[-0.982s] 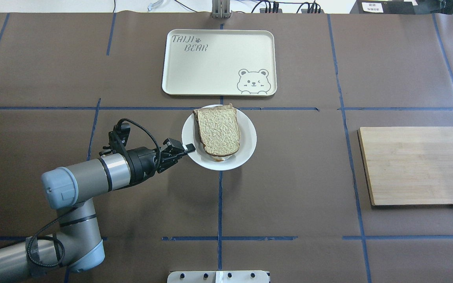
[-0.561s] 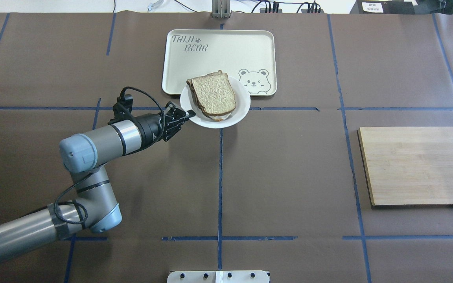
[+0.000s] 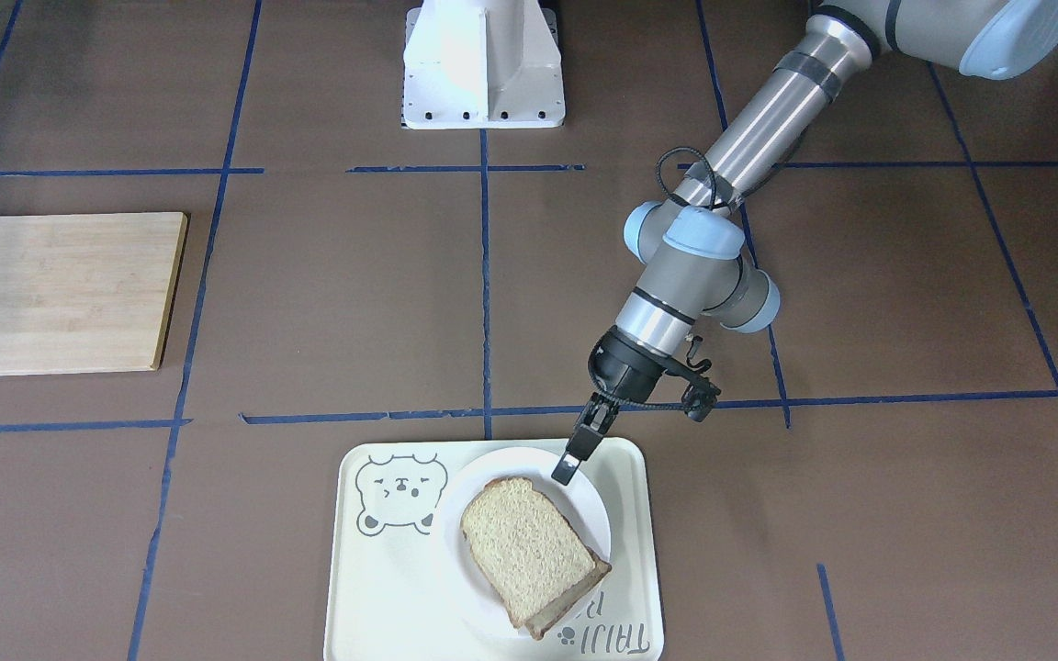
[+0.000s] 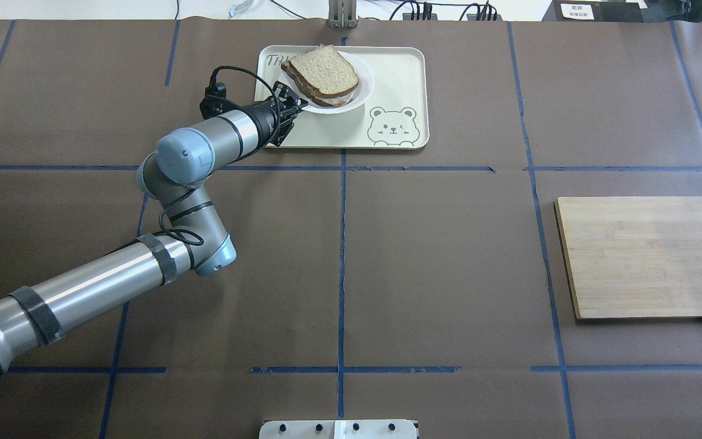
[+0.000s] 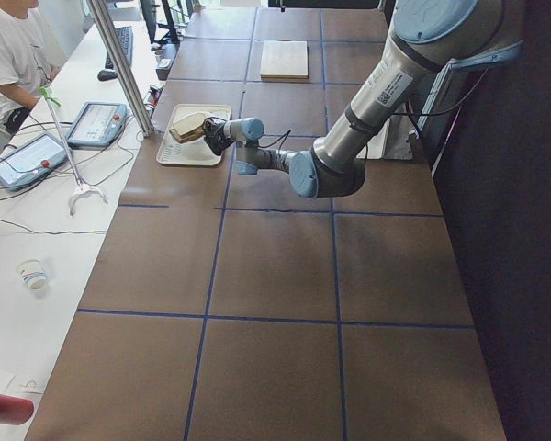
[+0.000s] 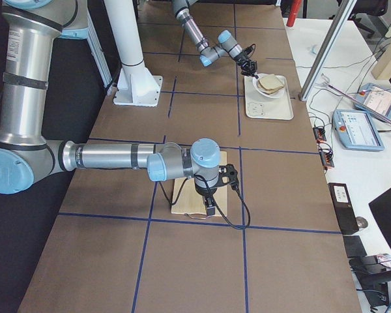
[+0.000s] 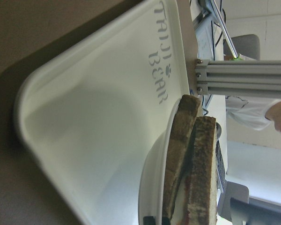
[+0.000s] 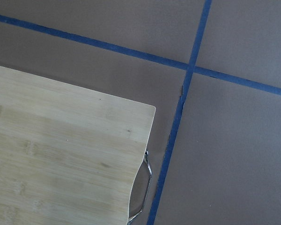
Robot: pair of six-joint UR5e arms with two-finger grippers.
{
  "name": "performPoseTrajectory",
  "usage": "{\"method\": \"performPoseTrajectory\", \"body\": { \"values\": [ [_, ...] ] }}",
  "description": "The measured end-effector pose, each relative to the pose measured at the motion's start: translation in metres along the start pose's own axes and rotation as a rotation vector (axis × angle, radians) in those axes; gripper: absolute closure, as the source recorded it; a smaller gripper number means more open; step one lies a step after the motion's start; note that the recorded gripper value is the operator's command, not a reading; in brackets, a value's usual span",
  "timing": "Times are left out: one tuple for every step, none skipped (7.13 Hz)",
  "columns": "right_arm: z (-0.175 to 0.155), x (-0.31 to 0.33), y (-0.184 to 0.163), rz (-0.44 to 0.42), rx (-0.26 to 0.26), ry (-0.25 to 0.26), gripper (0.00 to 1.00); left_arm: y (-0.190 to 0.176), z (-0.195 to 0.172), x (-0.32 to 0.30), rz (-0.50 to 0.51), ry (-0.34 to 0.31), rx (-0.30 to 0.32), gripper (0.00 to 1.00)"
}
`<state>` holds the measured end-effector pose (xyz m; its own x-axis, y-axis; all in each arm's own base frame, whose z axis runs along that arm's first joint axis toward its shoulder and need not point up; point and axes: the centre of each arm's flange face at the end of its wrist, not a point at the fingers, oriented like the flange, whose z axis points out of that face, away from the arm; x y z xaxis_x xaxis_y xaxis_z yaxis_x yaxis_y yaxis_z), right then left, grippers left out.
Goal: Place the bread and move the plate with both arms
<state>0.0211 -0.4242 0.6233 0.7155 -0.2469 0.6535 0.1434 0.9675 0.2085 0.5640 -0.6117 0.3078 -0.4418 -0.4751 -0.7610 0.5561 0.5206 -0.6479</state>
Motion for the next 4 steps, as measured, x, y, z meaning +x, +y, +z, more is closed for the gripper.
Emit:
{"method": "performPoseTrajectory", "body": {
  "values": [
    [0.0001, 0.0001, 0.0000, 0.000, 0.000, 0.000, 0.00, 0.0020, 0.0127, 0.0026, 0.000, -0.011, 0.018, 0.87],
    [0.0001, 0.0001, 0.0000, 0.000, 0.000, 0.000, 0.00, 0.0040, 0.0174, 0.0036, 0.000, -0.016, 0.023, 0.36],
    [0.0001, 0.0001, 0.0000, 0.000, 0.000, 0.001, 0.00, 0.0051, 0.0191, 0.0040, 0.002, -0.018, 0.023, 0.00],
    [0.0001, 0.0001, 0.0000, 0.000, 0.000, 0.000, 0.00, 0.0061, 0.0193, 0.0045, 0.005, -0.018, 0.021, 0.00]
  ]
}}
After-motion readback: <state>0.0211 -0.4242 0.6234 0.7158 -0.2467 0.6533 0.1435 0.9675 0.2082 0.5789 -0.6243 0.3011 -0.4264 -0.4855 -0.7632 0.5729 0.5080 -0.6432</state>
